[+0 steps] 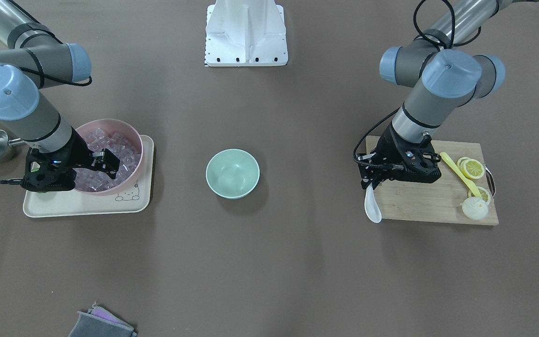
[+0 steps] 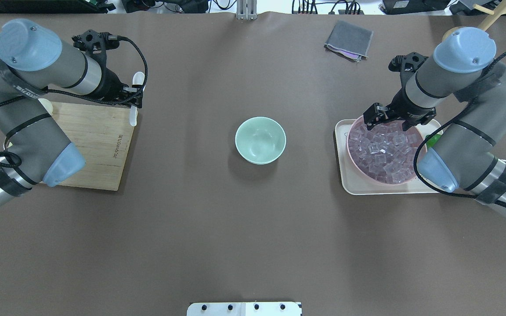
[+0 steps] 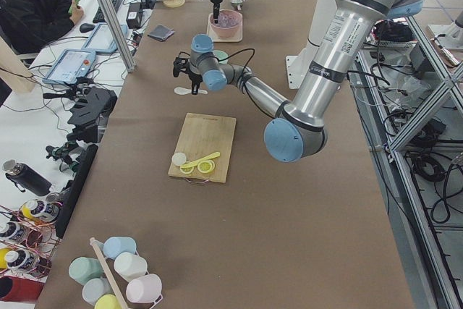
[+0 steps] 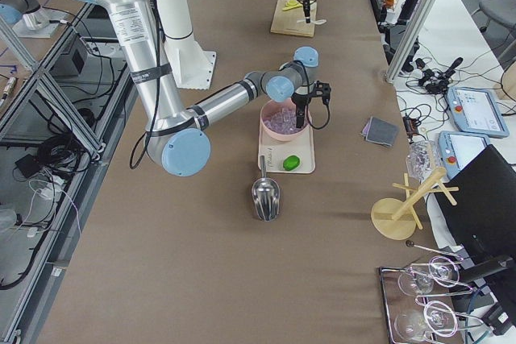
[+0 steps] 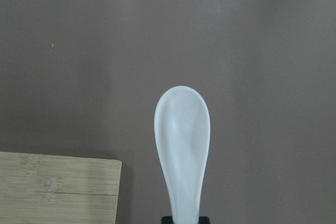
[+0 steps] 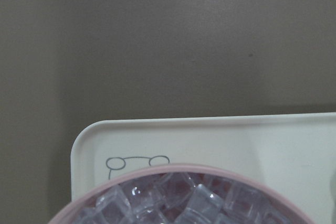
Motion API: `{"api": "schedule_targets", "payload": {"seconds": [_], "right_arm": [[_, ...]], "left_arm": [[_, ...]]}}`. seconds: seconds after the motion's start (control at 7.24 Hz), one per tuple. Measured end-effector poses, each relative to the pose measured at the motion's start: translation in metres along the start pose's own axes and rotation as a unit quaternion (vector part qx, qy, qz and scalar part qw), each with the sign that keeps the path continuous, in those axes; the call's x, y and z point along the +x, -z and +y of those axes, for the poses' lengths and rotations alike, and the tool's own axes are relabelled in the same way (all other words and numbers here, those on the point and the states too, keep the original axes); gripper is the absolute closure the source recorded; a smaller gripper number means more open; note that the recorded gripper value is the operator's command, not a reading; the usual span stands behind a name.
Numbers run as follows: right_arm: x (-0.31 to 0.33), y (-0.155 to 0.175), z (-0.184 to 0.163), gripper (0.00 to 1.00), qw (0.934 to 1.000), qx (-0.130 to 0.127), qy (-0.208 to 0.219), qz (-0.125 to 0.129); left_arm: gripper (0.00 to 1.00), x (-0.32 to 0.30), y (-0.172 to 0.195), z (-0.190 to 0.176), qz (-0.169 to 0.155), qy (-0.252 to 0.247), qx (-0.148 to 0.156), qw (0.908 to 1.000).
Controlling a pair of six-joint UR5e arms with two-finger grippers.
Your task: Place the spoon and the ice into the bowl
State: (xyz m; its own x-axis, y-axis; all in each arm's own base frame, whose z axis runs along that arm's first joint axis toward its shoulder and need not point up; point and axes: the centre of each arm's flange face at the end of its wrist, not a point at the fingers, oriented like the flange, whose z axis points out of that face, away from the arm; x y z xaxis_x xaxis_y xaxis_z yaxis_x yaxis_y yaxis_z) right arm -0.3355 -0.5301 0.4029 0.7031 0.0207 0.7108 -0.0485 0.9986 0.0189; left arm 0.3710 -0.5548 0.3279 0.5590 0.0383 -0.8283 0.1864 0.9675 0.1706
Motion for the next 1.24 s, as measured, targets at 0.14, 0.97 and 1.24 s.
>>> {"api": "schedule_targets", "payload": {"seconds": [0.14,0.97,1.24], "right_arm": [[0.004,0.0,0.0,0.1,1.0,0.0,-0.002,0.002],[0.019,0.004,0.012,0.21,1.0,0.0,-0.005,0.006],[0.021,0.002,0.014,0.26,0.9999,-0.001,-0.006,0.009]], "left_arm": [[1.0,0.0,-0.001,0.0,0.0,0.0,0.0,1.0],[1.0,0.023,-0.007,0.01,0.011,-0.012,-0.009,0.9998],[1.0,0.033,-0.013,0.015,0.015,-0.018,-0.014,0.9996]]}}
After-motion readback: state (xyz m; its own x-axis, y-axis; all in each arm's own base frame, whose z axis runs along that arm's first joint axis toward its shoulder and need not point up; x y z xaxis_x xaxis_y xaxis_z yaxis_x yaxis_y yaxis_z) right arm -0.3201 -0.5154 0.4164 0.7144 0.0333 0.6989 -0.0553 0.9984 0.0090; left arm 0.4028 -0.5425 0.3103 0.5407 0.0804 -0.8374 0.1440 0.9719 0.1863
